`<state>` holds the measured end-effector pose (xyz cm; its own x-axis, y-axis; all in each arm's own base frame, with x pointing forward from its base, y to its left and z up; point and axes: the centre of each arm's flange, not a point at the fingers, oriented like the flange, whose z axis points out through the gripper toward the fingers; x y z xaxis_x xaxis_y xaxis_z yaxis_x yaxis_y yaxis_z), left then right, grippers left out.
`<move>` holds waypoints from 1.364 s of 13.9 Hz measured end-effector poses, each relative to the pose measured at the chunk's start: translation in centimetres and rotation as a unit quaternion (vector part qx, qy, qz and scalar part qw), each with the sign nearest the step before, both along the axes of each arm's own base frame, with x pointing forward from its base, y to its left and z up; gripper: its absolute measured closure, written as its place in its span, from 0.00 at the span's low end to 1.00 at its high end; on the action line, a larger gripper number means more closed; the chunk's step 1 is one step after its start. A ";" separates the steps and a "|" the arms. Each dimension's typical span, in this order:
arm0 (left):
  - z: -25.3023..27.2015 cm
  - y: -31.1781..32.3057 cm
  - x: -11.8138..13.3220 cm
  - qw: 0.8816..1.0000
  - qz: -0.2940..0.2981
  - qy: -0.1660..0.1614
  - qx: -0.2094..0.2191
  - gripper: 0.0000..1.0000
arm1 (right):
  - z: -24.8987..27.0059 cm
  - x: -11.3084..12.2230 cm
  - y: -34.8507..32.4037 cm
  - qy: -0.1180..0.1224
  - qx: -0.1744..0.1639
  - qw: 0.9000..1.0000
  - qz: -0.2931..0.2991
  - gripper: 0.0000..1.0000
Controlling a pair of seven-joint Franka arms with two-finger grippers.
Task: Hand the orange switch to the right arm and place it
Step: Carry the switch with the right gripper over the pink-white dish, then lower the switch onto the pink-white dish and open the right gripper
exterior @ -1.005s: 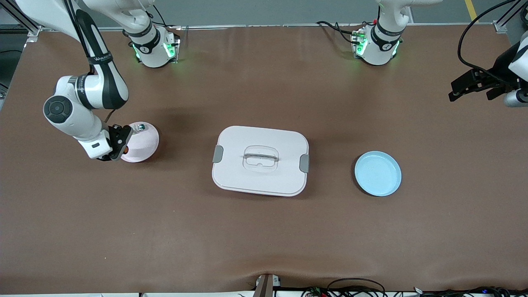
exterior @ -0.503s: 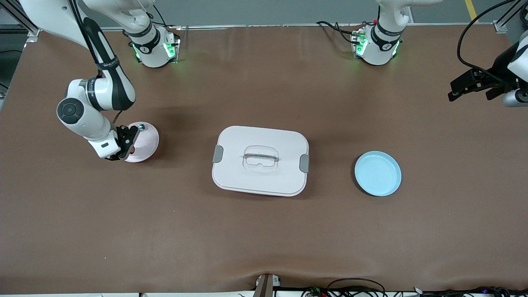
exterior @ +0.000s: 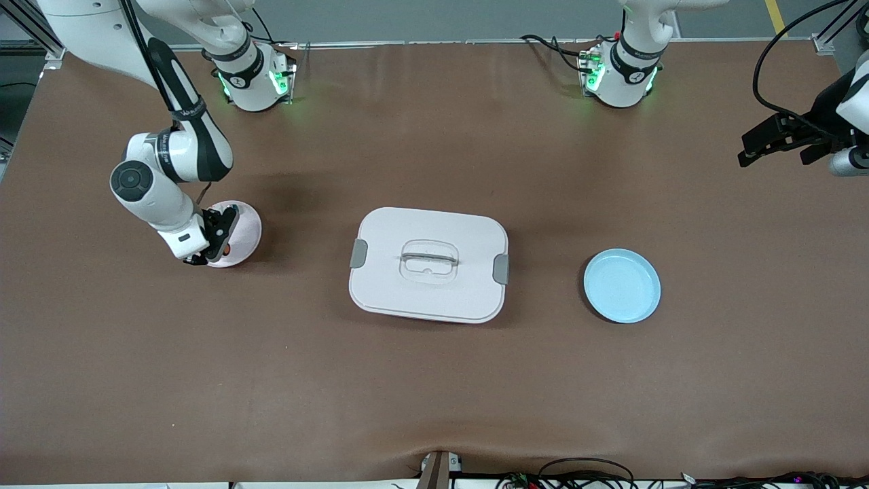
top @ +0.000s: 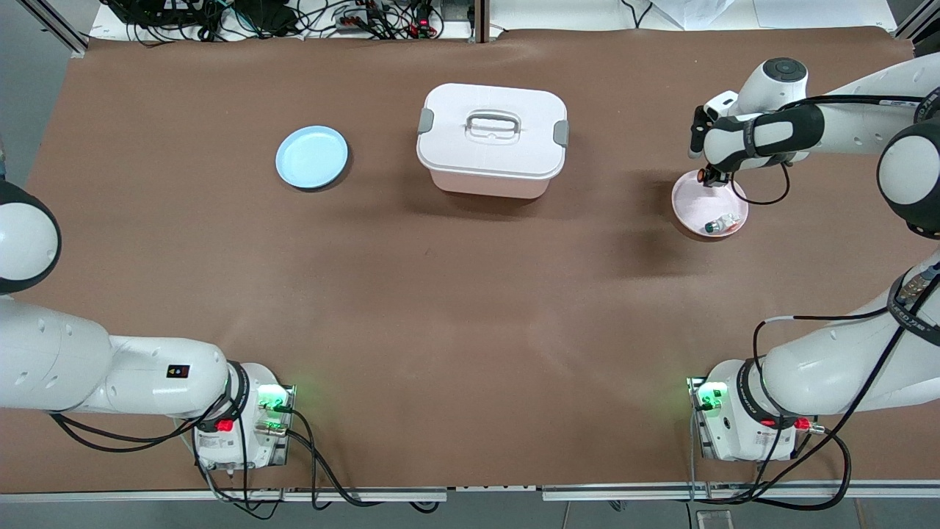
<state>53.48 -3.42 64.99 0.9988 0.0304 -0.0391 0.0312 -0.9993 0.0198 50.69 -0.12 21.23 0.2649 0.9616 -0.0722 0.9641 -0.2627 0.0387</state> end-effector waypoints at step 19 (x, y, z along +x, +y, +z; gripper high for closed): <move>0.1 -2.1 0.0 1.000 -0.019 -0.002 0.000 0.00 | -2.2 -1.2 0.2 -0.004 0.003 1.000 0.004 0.56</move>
